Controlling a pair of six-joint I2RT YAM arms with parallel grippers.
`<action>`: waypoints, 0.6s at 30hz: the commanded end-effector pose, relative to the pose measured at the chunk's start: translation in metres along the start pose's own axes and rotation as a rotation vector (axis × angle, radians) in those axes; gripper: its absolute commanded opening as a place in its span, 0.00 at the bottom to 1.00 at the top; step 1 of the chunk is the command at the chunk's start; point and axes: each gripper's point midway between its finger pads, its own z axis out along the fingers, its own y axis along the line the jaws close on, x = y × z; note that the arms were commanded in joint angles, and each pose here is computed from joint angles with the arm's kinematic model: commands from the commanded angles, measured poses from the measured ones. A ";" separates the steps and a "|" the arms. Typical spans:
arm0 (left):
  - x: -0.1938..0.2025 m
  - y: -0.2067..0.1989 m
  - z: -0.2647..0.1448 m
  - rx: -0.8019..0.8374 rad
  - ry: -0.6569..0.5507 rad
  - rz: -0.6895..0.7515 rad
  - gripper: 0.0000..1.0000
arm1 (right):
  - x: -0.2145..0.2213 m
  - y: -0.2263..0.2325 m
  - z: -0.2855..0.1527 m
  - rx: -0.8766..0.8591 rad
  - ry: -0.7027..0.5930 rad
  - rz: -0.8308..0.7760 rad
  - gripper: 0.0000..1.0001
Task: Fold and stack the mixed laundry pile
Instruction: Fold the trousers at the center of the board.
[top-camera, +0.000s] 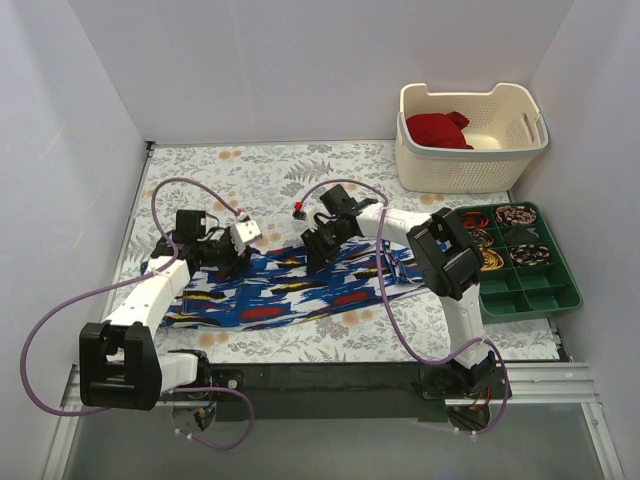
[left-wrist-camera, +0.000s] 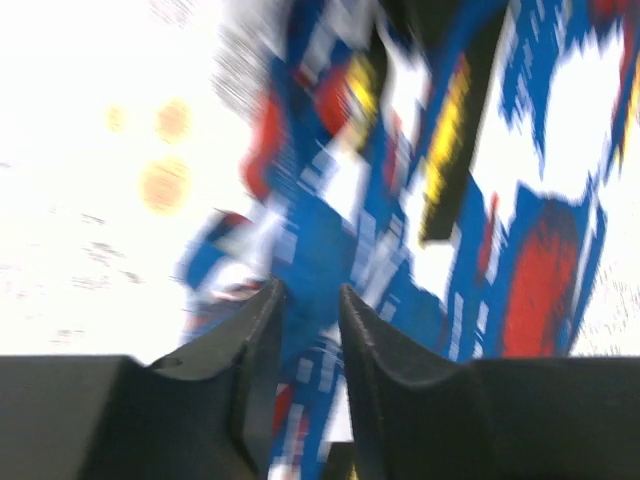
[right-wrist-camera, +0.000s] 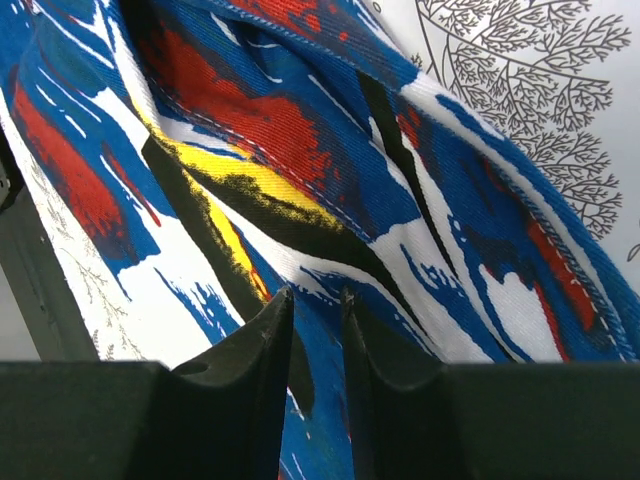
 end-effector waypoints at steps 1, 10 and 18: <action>-0.054 0.027 -0.018 -0.074 -0.108 -0.053 0.30 | 0.027 -0.020 0.009 0.077 0.052 0.023 0.32; -0.038 0.080 0.007 -0.138 0.040 -0.178 0.48 | 0.030 -0.022 0.011 0.081 0.052 0.032 0.32; 0.002 0.044 0.024 -0.028 0.225 -0.153 0.56 | 0.020 -0.019 0.008 0.083 0.029 0.029 0.33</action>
